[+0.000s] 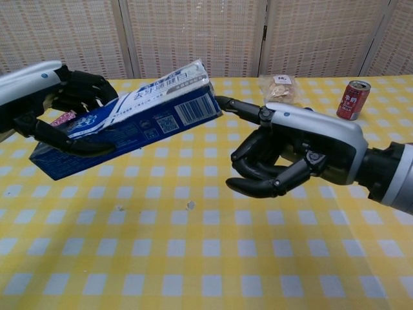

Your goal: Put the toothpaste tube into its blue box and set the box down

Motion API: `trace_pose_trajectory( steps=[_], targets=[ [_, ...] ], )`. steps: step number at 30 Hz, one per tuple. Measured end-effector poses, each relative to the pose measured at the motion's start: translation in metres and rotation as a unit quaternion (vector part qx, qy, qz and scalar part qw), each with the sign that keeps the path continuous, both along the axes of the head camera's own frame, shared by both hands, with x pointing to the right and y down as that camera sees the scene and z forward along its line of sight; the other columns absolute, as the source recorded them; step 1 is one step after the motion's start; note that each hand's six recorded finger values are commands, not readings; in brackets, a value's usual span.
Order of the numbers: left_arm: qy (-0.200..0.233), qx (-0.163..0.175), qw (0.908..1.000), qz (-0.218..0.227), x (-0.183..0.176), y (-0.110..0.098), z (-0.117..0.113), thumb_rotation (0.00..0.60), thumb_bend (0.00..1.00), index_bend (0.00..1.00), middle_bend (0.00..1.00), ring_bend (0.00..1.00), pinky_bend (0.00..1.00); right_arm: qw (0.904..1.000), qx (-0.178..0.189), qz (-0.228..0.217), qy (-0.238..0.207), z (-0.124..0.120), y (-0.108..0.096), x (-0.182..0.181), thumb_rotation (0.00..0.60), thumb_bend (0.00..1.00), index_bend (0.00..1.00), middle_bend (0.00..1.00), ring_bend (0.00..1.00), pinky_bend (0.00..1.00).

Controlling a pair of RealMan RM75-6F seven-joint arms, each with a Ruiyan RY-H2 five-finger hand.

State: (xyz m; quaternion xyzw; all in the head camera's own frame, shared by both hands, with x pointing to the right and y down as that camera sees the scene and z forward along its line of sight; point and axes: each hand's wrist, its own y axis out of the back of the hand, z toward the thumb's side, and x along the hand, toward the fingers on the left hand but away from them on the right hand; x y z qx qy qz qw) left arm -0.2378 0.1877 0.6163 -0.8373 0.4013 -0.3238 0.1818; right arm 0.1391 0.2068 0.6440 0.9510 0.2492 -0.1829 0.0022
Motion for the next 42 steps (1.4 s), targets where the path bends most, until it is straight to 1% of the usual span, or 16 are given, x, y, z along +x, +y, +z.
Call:
trace_pose_trajectory(
  steps=[9, 14, 17, 20, 21, 22, 23, 24, 25, 27, 28, 31, 32, 35, 38, 42],
  targets=[
    [-0.008, -0.002, 1.0, -0.004, -0.008, -0.001, 0.004, 0.6, 0.37, 0.54, 0.64, 0.51, 0.58, 0.9995, 0.018, 0.025, -0.005, -0.013, -0.009, 0.018, 0.6, 0.39, 0.0, 0.82, 0.9, 1.0],
    [-0.02, -0.014, 0.9997, -0.006, -0.02, 0.0, 0.014, 0.6, 0.37, 0.54, 0.64, 0.51, 0.58, 0.9974, 0.052, 0.047, 0.02, -0.026, -0.018, 0.038, 0.6, 0.39, 0.0, 0.77, 0.89, 1.0],
    [-0.022, -0.023, 0.9994, -0.01, -0.025, 0.001, 0.022, 0.6, 0.37, 0.54, 0.64, 0.51, 0.58, 0.996, 0.06, 0.048, 0.046, -0.03, -0.022, 0.053, 0.6, 0.39, 0.0, 0.74, 0.84, 0.98],
    [-0.026, -0.033, 0.9991, -0.007, -0.029, 0.004, 0.031, 0.6, 0.37, 0.54, 0.64, 0.51, 0.58, 0.9929, 0.074, 0.033, 0.087, -0.029, -0.023, 0.068, 0.6, 0.39, 0.0, 0.61, 0.73, 0.86],
    [-0.028, -0.036, 0.9989, -0.006, -0.031, 0.006, 0.034, 0.6, 0.37, 0.54, 0.64, 0.51, 0.58, 0.9913, 0.081, 0.028, 0.1, -0.028, -0.023, 0.072, 0.6, 0.39, 0.0, 0.51, 0.63, 0.76],
    [-0.03, -0.04, 0.9988, -0.004, -0.032, 0.008, 0.038, 0.6, 0.37, 0.54, 0.64, 0.51, 0.58, 0.9891, 0.088, 0.021, 0.116, -0.027, -0.024, 0.077, 0.6, 0.39, 0.0, 0.34, 0.46, 0.6],
    [-0.032, -0.042, 0.9986, -0.003, -0.033, 0.009, 0.041, 0.6, 0.37, 0.54, 0.64, 0.51, 0.58, 0.9849, 0.099, 0.01, 0.141, -0.025, -0.024, 0.085, 0.6, 0.39, 0.0, 0.24, 0.37, 0.49],
    [-0.033, -0.044, 0.9985, -0.002, -0.034, 0.01, 0.043, 0.6, 0.37, 0.54, 0.64, 0.51, 0.58, 0.9807, 0.108, 0.002, 0.163, -0.024, -0.024, 0.092, 0.6, 0.39, 0.0, 0.11, 0.23, 0.34],
    [-0.036, -0.046, 0.9983, -0.002, -0.035, 0.011, 0.047, 0.6, 0.37, 0.54, 0.64, 0.51, 0.58, 0.9755, 0.117, -0.005, 0.186, -0.022, -0.025, 0.099, 0.6, 0.39, 0.0, 0.04, 0.14, 0.23],
    [-0.041, -0.048, 0.998, 0.001, -0.037, 0.013, 0.054, 0.6, 0.37, 0.54, 0.64, 0.51, 0.58, 0.9603, 0.142, -0.017, 0.24, -0.019, -0.028, 0.116, 0.6, 0.39, 0.0, 0.0, 0.02, 0.06],
    [-0.045, -0.05, 0.9977, 0.003, -0.038, 0.014, 0.059, 0.6, 0.37, 0.54, 0.64, 0.51, 0.58, 0.9523, 0.154, -0.02, 0.263, -0.019, -0.029, 0.124, 0.6, 0.39, 0.0, 0.0, 0.0, 0.02],
    [-0.059, -0.05, 0.9969, 0.009, -0.042, 0.015, 0.071, 0.6, 0.37, 0.54, 0.64, 0.51, 0.58, 0.9211, 0.19, -0.024, 0.339, -0.019, -0.031, 0.151, 0.6, 0.39, 0.0, 0.0, 0.0, 0.0],
    [-0.065, -0.049, 0.9967, 0.011, -0.044, 0.015, 0.074, 0.6, 0.37, 0.54, 0.64, 0.51, 0.58, 0.908, 0.199, -0.022, 0.368, -0.019, -0.03, 0.163, 0.6, 0.39, 0.0, 0.0, 0.0, 0.0],
    [-0.083, -0.042, 0.9955, 0.016, -0.049, 0.014, 0.087, 0.6, 0.37, 0.54, 0.64, 0.51, 0.58, 0.8851, 0.21, -0.024, 0.415, -0.021, -0.026, 0.183, 0.6, 0.39, 0.0, 0.0, 0.0, 0.0],
    [-0.1, -0.036, 0.9942, 0.018, -0.054, 0.012, 0.099, 0.6, 0.37, 0.54, 0.64, 0.51, 0.58, 0.8787, 0.201, -0.011, 0.433, -0.023, -0.021, 0.2, 0.6, 0.39, 0.0, 0.0, 0.0, 0.0],
    [-0.118, -0.03, 0.9923, 0.022, -0.058, 0.01, 0.113, 0.6, 0.35, 0.53, 0.62, 0.47, 0.56, 0.881, 0.175, 0.022, 0.439, -0.027, -0.013, 0.222, 0.6, 0.39, 0.0, 0.0, 0.0, 0.0]
  ],
)
